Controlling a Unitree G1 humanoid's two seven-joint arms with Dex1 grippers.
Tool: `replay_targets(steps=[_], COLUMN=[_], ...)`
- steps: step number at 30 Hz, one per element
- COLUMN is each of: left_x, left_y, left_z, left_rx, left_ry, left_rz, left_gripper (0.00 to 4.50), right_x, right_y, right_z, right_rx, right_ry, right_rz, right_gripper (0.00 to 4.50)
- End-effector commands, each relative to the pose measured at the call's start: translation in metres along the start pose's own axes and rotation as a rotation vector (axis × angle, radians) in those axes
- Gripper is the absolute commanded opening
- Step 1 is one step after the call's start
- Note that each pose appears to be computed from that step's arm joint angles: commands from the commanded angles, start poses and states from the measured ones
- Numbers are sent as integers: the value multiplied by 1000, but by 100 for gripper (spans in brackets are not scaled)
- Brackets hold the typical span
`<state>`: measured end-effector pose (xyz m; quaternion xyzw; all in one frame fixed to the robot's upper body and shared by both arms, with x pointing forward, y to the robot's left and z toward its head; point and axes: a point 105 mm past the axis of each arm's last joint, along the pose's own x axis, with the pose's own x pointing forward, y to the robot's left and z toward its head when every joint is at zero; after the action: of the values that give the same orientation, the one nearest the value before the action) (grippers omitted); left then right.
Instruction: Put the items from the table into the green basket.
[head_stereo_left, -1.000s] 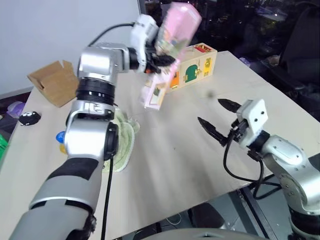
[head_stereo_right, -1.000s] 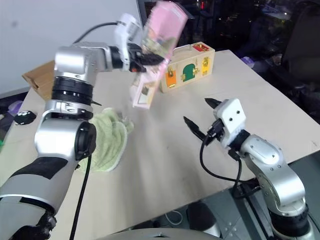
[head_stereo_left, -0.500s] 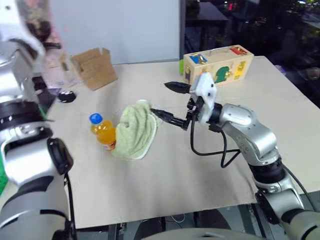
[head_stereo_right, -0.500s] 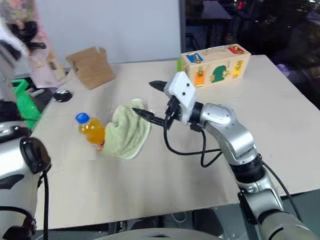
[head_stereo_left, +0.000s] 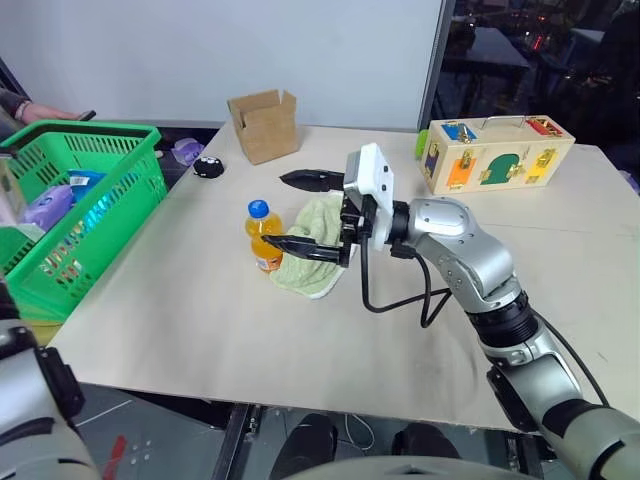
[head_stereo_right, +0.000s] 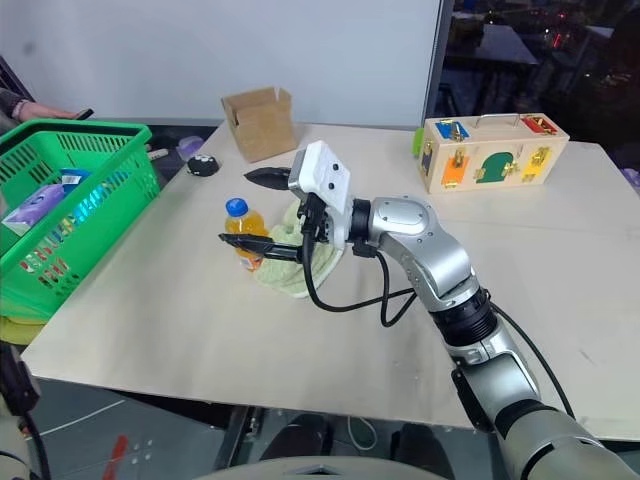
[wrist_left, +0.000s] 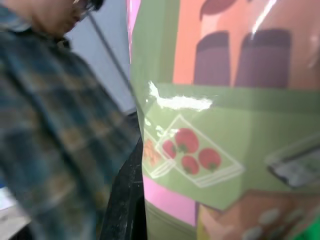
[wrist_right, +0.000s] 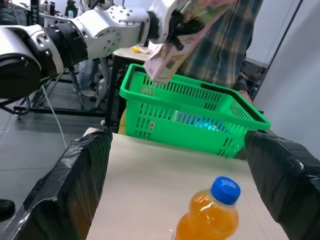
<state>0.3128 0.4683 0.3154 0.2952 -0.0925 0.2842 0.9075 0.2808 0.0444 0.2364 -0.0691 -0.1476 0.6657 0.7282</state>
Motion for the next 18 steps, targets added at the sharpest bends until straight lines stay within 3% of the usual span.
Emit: replay_targets(steps=[1, 11, 14, 18], left_x=[3, -4, -12, -16], left_y=[20, 30, 41, 38], left_z=[12, -35, -50, -58], left_rx=[23, -39, -58, -100], left_ry=[-61, 52, 95, 101], left_rz=[57, 105, 151, 142], left_gripper=[90, 90, 182, 356], right_x=[-3, -9, -8, -9], right_y=[0, 1, -5, -4], right_z=[16, 22, 29, 32], right_rx=[-38, -37, -25, -10], right_ry=[-40, -57, -89, -103], right_rz=[-1, -12, -53, -64], right_gripper=[450, 450, 450, 450])
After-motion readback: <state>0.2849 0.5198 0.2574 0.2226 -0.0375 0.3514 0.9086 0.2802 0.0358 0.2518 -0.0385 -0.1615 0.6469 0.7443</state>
